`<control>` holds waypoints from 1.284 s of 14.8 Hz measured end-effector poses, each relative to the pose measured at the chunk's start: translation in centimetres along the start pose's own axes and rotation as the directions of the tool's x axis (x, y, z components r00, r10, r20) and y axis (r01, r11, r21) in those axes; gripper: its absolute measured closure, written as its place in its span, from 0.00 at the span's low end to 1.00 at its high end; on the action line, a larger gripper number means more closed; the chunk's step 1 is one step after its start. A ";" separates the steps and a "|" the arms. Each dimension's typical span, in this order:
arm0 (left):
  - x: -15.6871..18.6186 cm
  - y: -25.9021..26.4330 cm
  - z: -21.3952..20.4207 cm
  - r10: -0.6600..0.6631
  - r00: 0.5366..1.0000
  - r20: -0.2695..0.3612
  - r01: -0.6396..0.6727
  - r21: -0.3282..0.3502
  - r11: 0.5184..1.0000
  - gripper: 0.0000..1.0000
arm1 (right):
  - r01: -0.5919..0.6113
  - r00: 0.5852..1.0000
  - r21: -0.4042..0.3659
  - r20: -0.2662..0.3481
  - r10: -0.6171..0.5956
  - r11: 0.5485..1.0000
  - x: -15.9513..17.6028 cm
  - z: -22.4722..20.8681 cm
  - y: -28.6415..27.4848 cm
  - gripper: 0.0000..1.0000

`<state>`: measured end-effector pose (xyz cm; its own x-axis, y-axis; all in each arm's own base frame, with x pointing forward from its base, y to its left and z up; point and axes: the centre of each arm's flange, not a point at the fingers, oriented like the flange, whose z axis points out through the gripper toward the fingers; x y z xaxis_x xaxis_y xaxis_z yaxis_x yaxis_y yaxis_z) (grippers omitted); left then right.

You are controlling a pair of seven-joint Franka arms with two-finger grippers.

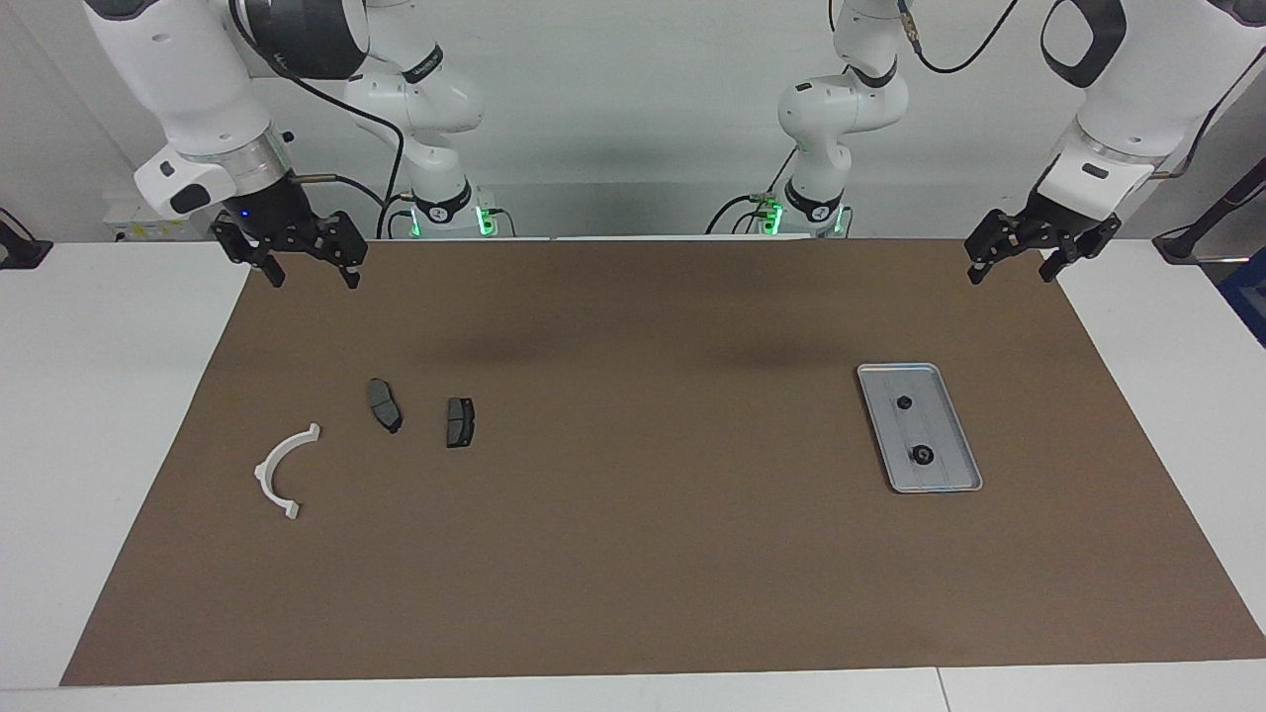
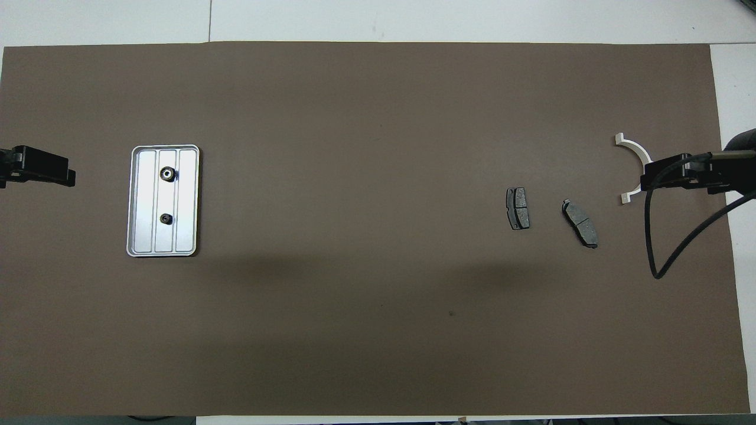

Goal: Pick bearing gear from pile to tray

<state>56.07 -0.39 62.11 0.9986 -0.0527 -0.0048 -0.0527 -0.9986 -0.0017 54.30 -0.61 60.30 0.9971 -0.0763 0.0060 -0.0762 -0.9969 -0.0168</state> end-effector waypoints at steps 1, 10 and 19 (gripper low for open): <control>0.1 0.0 0.0 0.001 1.000 0.001 -0.001 -0.001 1.000 0.00 | 0.000 1.000 0.000 0.000 0.000 1.000 0.0 0.0 0.0 0.00; -0.1 0.8 -0.6 0.008 1.000 0.027 -0.007 -0.013 1.000 0.00 | 0.000 1.000 0.000 0.000 0.000 1.000 0.0 0.0 0.0 0.00; 0.6 2.2 -0.5 0.036 0.999 0.041 -0.035 -0.019 0.999 0.00 | 0.000 1.000 0.000 0.000 0.000 1.000 0.0 0.0 0.0 0.00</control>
<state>56.52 -2.63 62.62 0.9950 -0.0886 -0.0459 -0.0879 -0.9960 0.0174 54.30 -0.61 60.30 0.9971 -0.0763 0.0059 -0.0762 -0.9969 -0.0168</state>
